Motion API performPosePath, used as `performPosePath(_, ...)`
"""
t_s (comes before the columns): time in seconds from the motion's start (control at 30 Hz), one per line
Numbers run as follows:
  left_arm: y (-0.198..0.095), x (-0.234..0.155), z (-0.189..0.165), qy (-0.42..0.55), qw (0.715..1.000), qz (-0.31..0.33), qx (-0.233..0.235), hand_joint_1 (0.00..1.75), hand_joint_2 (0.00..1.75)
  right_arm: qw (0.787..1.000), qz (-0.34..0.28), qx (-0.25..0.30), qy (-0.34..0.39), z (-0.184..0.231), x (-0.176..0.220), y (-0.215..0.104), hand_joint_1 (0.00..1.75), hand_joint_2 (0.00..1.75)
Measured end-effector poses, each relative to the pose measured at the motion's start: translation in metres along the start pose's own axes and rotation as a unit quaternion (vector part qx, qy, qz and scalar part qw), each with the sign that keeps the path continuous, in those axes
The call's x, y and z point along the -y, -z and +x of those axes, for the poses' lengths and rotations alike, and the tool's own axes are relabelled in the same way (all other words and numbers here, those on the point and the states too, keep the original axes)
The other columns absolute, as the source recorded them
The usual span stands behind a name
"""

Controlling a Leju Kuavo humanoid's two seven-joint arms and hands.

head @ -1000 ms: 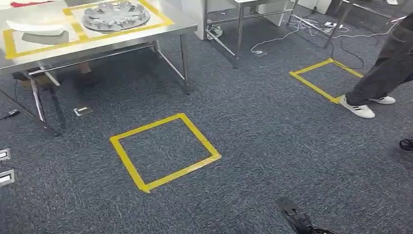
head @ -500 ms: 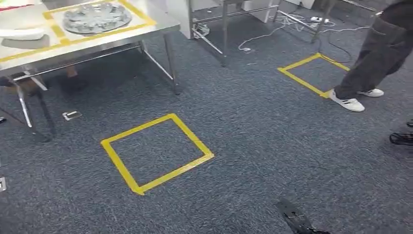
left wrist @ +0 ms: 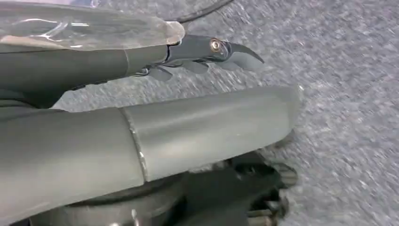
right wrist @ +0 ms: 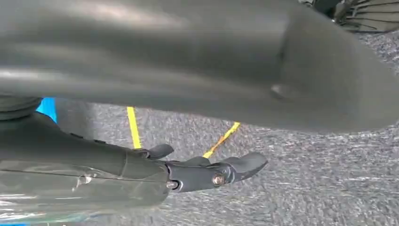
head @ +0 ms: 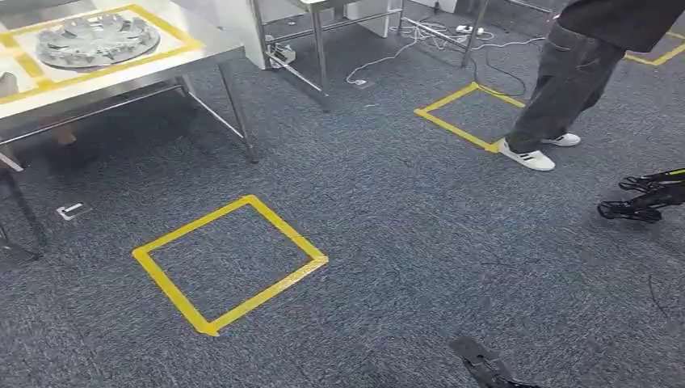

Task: Take the parts from the cabinet and place them on the table.

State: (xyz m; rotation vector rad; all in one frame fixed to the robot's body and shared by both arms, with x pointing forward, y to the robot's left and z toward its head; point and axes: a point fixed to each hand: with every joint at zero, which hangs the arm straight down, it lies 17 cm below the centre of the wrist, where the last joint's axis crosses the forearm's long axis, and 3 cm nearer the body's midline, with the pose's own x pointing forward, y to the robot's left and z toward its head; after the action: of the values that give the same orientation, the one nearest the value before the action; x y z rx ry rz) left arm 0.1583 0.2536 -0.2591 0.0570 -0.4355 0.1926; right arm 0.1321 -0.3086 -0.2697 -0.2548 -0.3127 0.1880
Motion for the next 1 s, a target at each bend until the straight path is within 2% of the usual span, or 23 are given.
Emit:
performPosePath(0.23, -0.0006, 0.0021, -0.004, 0.011, 1.0, -0.001, -0.007, 0.0, 0.0, 0.999, 0.006, -0.006, 0.033, -0.0041, -0.0034, -0.001, 0.0, 0.0)
performPosePath(1.0, 0.0008, 0.0026, 0.0027, 0.02, 1.0, -0.002, -0.001, 0.0, 0.0, 0.999, 0.012, -0.01, 0.032, -0.0067, -0.0077, -0.0021, 0.0, 0.0)
